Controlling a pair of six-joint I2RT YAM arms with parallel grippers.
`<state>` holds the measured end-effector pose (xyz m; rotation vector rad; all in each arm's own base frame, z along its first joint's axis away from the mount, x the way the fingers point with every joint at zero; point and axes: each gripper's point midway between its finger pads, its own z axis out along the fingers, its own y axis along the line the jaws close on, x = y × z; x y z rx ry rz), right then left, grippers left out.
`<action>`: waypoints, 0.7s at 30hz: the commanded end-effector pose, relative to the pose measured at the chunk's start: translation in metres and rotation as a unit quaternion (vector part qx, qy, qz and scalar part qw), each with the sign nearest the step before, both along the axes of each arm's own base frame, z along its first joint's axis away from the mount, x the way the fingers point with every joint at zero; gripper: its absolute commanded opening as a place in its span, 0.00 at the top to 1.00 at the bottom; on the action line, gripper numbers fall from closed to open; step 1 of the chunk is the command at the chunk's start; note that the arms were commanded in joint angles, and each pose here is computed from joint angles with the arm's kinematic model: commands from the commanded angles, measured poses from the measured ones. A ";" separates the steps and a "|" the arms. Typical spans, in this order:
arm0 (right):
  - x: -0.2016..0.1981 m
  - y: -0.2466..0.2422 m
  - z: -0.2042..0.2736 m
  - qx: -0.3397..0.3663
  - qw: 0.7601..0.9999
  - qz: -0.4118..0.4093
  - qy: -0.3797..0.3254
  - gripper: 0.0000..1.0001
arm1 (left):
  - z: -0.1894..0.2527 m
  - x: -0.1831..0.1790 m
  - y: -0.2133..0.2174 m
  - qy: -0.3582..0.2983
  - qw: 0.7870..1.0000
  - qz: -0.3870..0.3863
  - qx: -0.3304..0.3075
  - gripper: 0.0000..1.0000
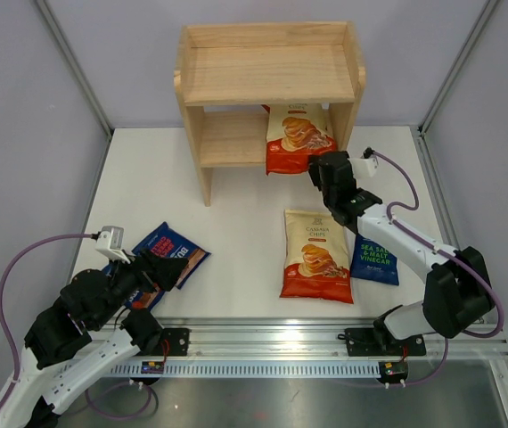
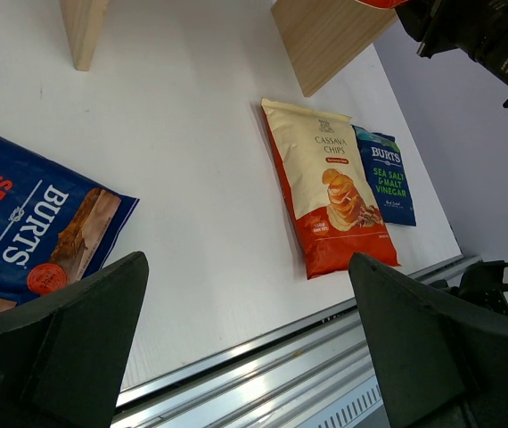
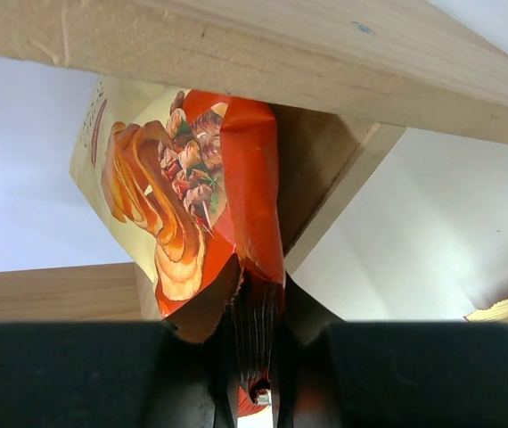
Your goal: Place and organize the chips bags onto the shelf
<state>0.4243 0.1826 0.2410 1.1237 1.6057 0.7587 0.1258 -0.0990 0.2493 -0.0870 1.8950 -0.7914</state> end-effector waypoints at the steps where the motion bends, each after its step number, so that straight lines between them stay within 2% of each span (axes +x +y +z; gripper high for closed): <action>1: 0.000 -0.023 0.009 0.000 0.998 -0.055 -0.017 0.84 | 0.014 0.001 -0.001 -0.018 1.000 0.001 -0.017 0.01; 5: 0.005 -0.024 0.012 0.020 0.997 -0.070 -0.026 0.85 | 0.011 0.002 -0.001 -0.015 1.000 0.001 -0.013 0.01; 11: 0.025 -0.014 0.019 0.009 0.998 -0.052 -0.026 0.84 | 0.012 0.001 -0.001 -0.014 1.000 0.000 -0.012 0.01; 16: 0.021 -0.018 0.016 -0.010 0.999 -0.045 -0.017 0.81 | 0.011 0.000 0.000 -0.014 1.000 0.000 -0.012 0.01; 21: 0.007 -0.033 0.013 -0.022 0.998 -0.053 -0.014 0.68 | 0.011 0.002 -0.003 -0.013 1.000 -0.003 -0.010 0.01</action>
